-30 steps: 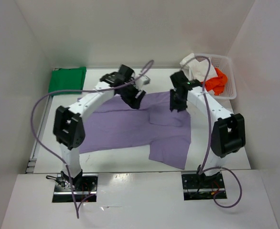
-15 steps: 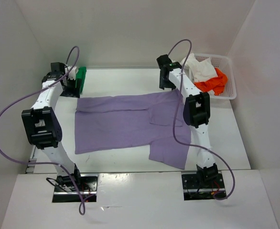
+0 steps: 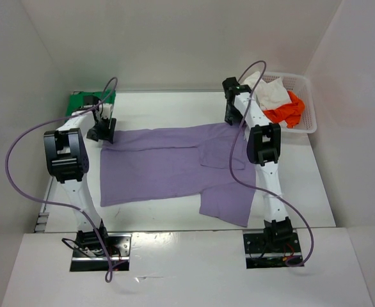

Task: Fold and stack the t-shirts
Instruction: Fold the flattened tshirt in 1/3 of the way

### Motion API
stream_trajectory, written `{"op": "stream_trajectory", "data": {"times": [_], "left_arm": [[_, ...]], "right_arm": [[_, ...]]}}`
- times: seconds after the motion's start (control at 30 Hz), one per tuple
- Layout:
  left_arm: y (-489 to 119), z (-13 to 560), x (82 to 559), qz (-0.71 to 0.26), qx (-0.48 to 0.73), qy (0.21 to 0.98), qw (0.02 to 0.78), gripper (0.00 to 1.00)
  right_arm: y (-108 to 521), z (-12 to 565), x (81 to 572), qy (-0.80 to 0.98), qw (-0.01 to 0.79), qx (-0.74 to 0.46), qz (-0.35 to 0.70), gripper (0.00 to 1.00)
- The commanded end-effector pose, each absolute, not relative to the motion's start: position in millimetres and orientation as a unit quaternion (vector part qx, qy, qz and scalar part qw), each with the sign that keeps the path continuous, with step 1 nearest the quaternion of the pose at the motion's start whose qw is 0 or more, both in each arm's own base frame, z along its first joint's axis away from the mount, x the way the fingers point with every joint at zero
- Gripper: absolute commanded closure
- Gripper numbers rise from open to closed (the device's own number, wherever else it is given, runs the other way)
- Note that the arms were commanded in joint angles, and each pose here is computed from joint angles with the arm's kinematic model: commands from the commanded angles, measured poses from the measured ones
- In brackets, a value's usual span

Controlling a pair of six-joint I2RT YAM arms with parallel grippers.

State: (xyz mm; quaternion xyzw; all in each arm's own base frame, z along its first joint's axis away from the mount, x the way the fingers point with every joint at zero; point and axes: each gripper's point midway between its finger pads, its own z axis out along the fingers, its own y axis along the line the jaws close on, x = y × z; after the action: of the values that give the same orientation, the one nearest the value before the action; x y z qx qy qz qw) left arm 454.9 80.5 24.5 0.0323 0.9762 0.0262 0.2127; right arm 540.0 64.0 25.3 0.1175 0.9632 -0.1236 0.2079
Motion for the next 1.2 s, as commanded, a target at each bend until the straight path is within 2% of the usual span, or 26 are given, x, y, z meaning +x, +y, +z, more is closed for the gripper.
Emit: {"op": "stream_trajectory", "data": {"times": [0.0, 0.07, 0.1, 0.2, 0.23, 0.33, 0.53, 0.67, 0.8, 0.83, 0.87, 0.93, 0.97, 1.0, 1.07, 1.17], "left_arm": [[85.3, 27.1, 475.3, 0.046, 0.044, 0.968, 0.241, 0.29], [69.4, 23.6, 479.4, 0.043, 0.068, 0.967, 0.241, 0.36], [62.9, 16.4, 476.7, 0.036, 0.080, 0.968, 0.234, 0.45], [44.6, 17.0, 481.0, 0.019, 0.097, 0.965, 0.241, 0.66], [37.0, 17.0, 481.6, 0.011, 0.104, 0.964, 0.242, 0.78], [23.4, 14.8, 481.7, 0.002, 0.117, 0.963, 0.244, 0.86], [20.0, 11.7, 508.8, 0.050, 0.137, 0.953, 0.265, 0.89], [44.5, 20.4, 539.8, 0.115, 0.115, 0.947, 0.278, 0.91], [51.7, 23.7, 558.9, 0.121, 0.117, 0.942, 0.289, 0.91], [51.7, 29.2, 560.8, 0.122, 0.117, 0.942, 0.291, 0.89], [50.1, 26.4, 560.5, 0.116, 0.120, 0.944, 0.285, 0.81], [48.3, 29.2, 561.8, 0.111, 0.121, 0.944, 0.287, 0.67], [48.3, 35.0, 562.6, 0.112, 0.121, 0.942, 0.292, 0.46], [43.2, 47.5, 564.7, 0.112, 0.124, 0.938, 0.303, 0.38], [43.0, 46.0, 555.2, 0.111, 0.125, 0.941, 0.295, 0.30], [44.5, 77.4, 551.2, 0.119, 0.120, 0.933, 0.317, 0.24]], "right_arm": [[55.7, 1.1, 533.3, 0.965, 0.178, 0.126, -0.147, 0.47], [49.0, -4.7, 533.0, 0.965, 0.171, 0.130, -0.150, 0.53], [50.5, -5.1, 532.9, 0.966, 0.170, 0.130, -0.146, 0.62], [40.9, -5.6, 537.6, 0.963, 0.173, 0.145, -0.145, 0.83], [37.2, -1.8, 541.2, 0.962, 0.178, 0.151, -0.140, 0.85], [25.9, 0.8, 543.9, 0.960, 0.181, 0.162, -0.140, 0.89], [12.5, 8.2, 556.6, 0.953, 0.201, 0.183, -0.135, 0.94], [13.4, 11.0, 565.3, 0.950, 0.216, 0.186, -0.131, 0.94], [19.6, 22.3, 576.9, 0.948, 0.238, 0.183, -0.109, 0.90], [22.8, 25.1, 580.5, 0.948, 0.244, 0.177, -0.099, 0.87], [24.9, 24.7, 580.5, 0.949, 0.242, 0.176, -0.094, 0.77], [26.6, 34.0, 585.5, 0.951, 0.251, 0.167, -0.073, 0.67], [29.8, 38.7, 586.0, 0.952, 0.253, 0.161, -0.064, 0.56], [36.1, 44.8, 586.5, 0.954, 0.255, 0.152, -0.046, 0.53], [40.5, 69.2, 589.7, 0.949, 0.275, 0.150, -0.029, 0.46], [46.5, 110.5, 586.9, 0.939, 0.307, 0.147, -0.042, 0.40]]}}
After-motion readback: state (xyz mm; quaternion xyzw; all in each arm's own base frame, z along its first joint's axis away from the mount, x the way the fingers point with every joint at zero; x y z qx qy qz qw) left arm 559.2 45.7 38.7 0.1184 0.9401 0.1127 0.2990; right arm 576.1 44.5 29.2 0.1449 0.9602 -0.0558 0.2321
